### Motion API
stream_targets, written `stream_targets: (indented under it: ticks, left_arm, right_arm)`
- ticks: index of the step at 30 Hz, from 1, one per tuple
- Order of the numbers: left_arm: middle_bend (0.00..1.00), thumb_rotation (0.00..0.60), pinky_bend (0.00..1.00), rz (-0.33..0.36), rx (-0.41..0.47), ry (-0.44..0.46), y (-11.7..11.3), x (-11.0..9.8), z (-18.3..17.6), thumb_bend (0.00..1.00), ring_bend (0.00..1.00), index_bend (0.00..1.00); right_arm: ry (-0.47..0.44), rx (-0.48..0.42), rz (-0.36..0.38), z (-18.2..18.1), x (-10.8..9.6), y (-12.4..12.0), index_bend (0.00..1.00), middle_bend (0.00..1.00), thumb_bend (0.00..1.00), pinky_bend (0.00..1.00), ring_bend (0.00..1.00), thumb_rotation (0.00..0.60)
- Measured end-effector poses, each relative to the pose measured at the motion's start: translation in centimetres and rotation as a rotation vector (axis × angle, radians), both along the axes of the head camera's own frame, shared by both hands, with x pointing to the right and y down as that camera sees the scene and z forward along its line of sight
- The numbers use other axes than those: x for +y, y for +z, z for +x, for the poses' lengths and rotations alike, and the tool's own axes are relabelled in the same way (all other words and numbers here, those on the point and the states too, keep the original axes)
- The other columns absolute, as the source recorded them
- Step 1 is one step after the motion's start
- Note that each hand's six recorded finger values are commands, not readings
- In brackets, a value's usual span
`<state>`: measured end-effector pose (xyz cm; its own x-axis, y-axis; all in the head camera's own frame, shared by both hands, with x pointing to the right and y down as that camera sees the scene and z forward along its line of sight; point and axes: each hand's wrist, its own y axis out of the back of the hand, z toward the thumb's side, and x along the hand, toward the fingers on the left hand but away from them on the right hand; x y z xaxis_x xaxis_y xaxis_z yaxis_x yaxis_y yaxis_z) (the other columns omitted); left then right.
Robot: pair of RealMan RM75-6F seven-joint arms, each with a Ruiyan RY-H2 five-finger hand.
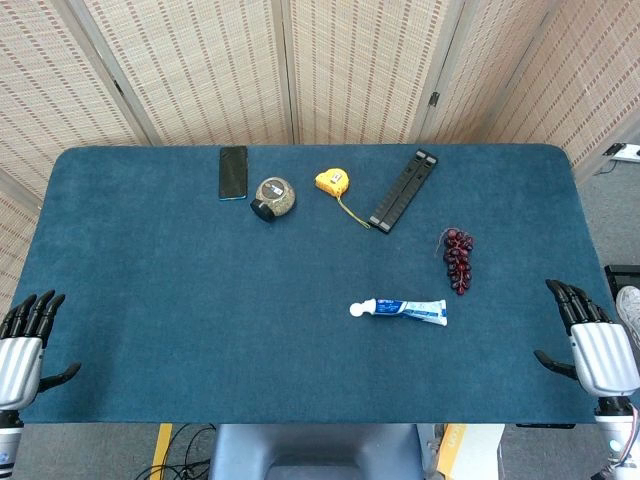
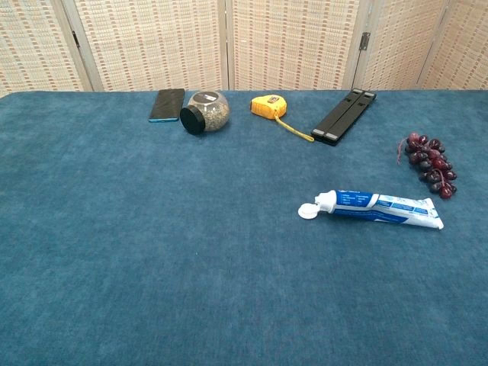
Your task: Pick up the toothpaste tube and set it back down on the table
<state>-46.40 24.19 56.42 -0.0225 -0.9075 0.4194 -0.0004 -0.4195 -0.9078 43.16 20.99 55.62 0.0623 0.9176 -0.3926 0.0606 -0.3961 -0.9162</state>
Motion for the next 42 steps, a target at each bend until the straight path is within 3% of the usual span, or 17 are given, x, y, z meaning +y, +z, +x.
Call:
stream_targets:
  ticks: [12,21,27,42]
  left_arm:
    - [0.08,0.600,0.14,0.010,-0.022,0.011,0.2,-0.1,-0.3,0.14,0.05,0.09]
    - [0.08,0.600,0.14,0.016,-0.009,0.022,0.0,-0.3,0.0,0.14,0.05,0.09]
    - [0.08,0.600,0.14,0.019,-0.008,0.017,-0.2,-0.4,-0.2,0.14,0.05,0.09]
    - [0.08,0.600,0.14,0.018,-0.003,0.004,-0.2,-0.3,-0.8,0.14,0.05,0.09]
  right_arm:
    - [-0.011,-0.007,-0.014,-0.3,0.1,0.2,0.05,0.19,0.05,0.28,0.12,0.600]
    - [-0.072,-0.010,-0.047,-1.8,-0.8,1.3,0.12,0.25,0.09,0.28,0.16,0.600]
    - [-0.128,-0.038,-0.098,-4.1,-2.4,3.5,0.17,0.29,0.10,0.29,0.18,0.600]
    - [-0.281,-0.066,-0.221,-12.4,-5.8,11.8,0.29,0.37,0.06,0.30,0.20,0.600]
